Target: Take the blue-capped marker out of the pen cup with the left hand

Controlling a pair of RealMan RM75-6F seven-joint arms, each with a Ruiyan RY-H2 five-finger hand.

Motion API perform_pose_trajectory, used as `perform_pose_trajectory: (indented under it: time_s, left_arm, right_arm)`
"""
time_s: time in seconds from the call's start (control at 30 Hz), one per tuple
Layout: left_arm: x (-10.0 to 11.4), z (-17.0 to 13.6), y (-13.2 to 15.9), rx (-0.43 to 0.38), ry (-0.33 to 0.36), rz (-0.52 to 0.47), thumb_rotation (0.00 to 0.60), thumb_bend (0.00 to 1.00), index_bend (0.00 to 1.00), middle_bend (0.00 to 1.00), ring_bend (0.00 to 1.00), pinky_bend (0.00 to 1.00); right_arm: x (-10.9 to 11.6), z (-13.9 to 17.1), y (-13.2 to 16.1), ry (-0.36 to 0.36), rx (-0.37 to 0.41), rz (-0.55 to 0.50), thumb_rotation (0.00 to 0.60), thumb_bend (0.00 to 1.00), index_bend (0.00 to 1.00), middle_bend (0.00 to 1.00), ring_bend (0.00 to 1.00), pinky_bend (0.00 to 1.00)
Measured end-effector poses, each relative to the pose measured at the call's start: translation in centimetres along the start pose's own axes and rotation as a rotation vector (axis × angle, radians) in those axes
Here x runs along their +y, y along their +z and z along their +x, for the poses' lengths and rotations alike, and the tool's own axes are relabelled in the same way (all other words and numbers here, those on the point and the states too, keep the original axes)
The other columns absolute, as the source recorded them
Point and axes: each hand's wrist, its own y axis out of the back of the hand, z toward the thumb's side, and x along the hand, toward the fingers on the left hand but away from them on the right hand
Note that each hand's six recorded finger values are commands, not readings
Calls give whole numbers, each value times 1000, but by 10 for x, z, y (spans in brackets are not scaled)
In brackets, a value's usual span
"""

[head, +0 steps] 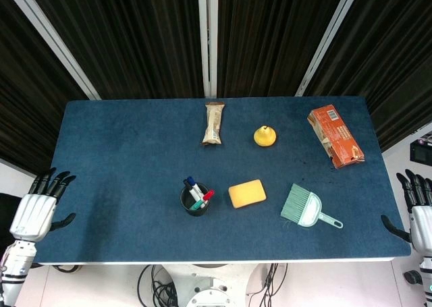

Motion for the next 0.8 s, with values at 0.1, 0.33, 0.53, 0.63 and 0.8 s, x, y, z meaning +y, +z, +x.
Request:
perform_pose_trajectory:
  time_s: [0.1,0.33,0.53,0.63,0.8]
  left_arm:
    - [3,8,10,-34,-18,-18,600,159,153,117,0,123]
    - [11,41,53,-166,-101,-49,600,178,162,126,24,162]
    - [14,84,100,-276,-195,-75,600,204,176,132,31,177]
    - [15,104,125,-315,-241,-94,600,215,189,145,36,186]
    - [11,128,159,-339,-320,-141,600,214,192,155,46,196]
  right_arm:
    - [-2,0,-3,10,-14,-1,600,158,0,0,0,0]
    - [-8,1,-6,26,-23,0,600,158,0,0,0,0]
    - [-2,1,-5,10,-19,-3,600,158,0,0,0,0]
    - [2,1,-5,6,-21,0,600,158,0,0,0,0]
    - [4,0,-8,3,-40,-13,600,159,0,0,0,0]
